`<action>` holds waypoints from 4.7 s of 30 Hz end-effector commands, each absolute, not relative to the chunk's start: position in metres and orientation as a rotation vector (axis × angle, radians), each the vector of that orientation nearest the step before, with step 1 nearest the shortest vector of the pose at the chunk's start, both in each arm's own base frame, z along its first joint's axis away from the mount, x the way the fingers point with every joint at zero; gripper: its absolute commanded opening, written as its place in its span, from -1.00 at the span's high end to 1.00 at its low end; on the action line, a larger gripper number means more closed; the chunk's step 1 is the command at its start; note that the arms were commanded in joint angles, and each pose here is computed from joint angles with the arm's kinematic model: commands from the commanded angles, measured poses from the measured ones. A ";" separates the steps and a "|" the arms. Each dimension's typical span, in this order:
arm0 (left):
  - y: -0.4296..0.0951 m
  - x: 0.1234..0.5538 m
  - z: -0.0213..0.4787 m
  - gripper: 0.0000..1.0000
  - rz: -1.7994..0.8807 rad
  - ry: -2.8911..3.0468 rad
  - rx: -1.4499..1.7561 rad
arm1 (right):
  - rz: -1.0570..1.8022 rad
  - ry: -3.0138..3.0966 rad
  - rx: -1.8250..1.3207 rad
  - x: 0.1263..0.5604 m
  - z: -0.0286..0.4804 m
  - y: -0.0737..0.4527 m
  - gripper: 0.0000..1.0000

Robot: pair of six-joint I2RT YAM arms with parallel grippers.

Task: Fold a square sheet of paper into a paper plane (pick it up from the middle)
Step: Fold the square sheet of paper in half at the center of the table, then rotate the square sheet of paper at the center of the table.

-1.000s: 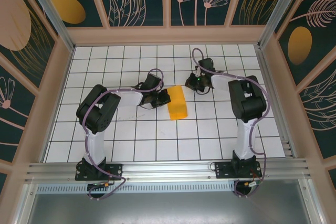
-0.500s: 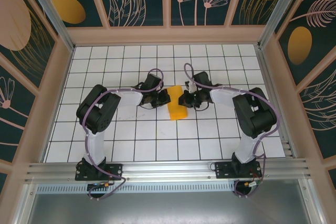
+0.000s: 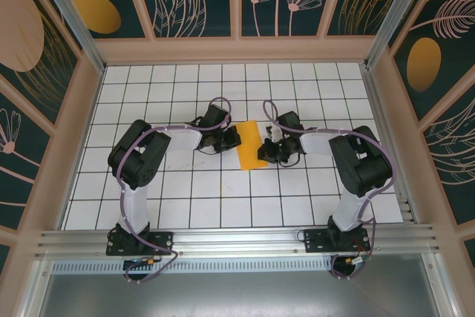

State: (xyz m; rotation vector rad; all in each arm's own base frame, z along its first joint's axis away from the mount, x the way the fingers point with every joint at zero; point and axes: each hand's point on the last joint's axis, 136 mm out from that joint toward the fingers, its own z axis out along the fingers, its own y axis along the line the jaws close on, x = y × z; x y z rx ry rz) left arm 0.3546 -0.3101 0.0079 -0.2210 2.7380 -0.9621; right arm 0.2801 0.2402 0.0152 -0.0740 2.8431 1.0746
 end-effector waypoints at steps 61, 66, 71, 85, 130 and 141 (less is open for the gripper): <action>-0.239 0.295 -0.083 0.97 -0.459 3.044 -0.359 | 1.138 2.822 -0.043 0.282 0.020 0.253 1.00; -0.239 0.295 -0.083 0.97 -0.457 3.044 -0.355 | 1.077 2.863 0.003 0.271 0.005 0.233 1.00; -0.240 0.296 -0.080 0.98 -0.467 3.039 -0.353 | 1.052 2.879 0.068 0.250 0.001 0.213 1.00; -0.302 0.355 0.029 0.41 -0.839 2.786 -0.159 | 0.826 2.723 0.108 0.282 0.059 0.203 0.90; -0.148 0.299 0.090 -0.62 -0.602 2.421 -0.524 | 0.822 2.667 0.650 0.297 0.045 0.335 0.82; -0.163 0.322 0.102 -0.97 -0.618 2.401 -0.451 | 0.802 2.676 0.375 0.361 0.066 0.313 0.56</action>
